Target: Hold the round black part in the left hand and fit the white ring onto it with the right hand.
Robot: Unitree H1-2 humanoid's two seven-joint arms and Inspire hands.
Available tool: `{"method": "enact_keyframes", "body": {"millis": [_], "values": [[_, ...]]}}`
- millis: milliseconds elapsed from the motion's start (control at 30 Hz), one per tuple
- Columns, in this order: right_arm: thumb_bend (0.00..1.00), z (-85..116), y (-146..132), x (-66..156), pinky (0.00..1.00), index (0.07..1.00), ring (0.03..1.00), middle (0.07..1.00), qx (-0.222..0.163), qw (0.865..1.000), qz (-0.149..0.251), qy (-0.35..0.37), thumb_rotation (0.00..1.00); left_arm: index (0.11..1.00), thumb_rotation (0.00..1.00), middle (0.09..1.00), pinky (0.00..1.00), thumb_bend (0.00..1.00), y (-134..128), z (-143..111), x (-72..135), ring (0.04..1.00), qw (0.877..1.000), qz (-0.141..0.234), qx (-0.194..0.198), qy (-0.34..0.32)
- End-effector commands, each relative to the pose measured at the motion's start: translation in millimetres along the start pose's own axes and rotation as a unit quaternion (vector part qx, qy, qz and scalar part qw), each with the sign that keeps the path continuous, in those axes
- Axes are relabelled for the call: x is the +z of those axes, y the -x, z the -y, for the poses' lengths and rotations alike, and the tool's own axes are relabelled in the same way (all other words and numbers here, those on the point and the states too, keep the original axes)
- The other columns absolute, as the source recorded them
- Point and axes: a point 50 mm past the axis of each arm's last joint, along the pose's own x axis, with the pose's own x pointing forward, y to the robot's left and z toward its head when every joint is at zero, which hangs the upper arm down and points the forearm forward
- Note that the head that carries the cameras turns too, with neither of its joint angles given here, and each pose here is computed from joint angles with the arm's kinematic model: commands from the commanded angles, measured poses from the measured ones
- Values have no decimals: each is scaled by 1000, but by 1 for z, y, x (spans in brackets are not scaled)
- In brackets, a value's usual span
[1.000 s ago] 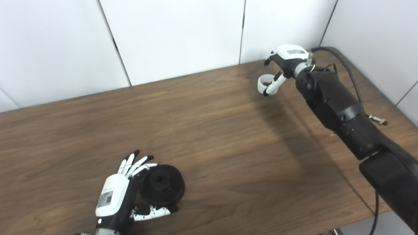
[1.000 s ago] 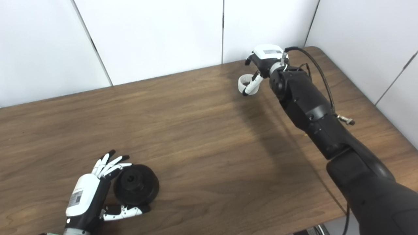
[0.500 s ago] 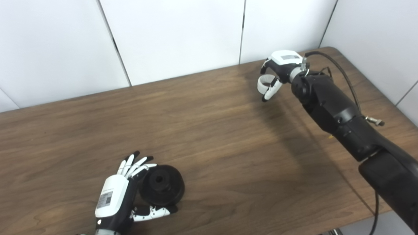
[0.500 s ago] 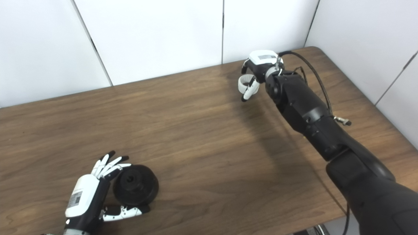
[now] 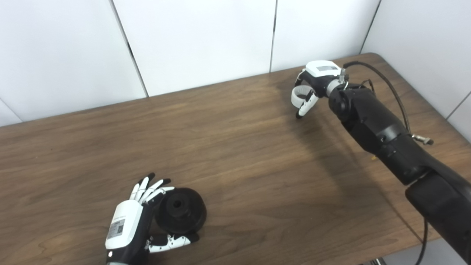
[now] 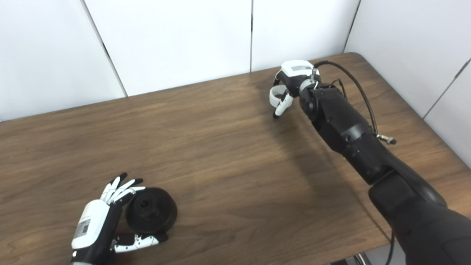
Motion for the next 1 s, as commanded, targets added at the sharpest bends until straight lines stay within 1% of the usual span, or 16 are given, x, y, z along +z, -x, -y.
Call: {"method": "enact_keyframes", "body": {"millis": [0, 167, 633, 967], "values": [[796, 24, 0, -12, 1000, 700, 993, 922, -35, 999, -9, 11, 267, 483, 64, 876, 1000, 521, 7, 0, -7, 993, 1000, -13, -9, -21], [796, 25, 0, -15, 1000, 692, 992, 920, -38, 999, -10, 9, 255, 483, 65, 867, 1000, 520, 6, -1, -7, 988, 1000, -13, -7, -20], [780, 32, 0, -20, 1000, 714, 996, 927, -31, 999, -17, 20, 287, 483, 64, 856, 1000, 521, 6, -3, -7, 979, 1000, -14, -8, -20], [791, 29, 0, -20, 1000, 709, 981, 916, -31, 999, -17, 19, 286, 483, 64, 851, 1000, 521, 5, -3, -9, 975, 1000, -12, -7, -21]]}}
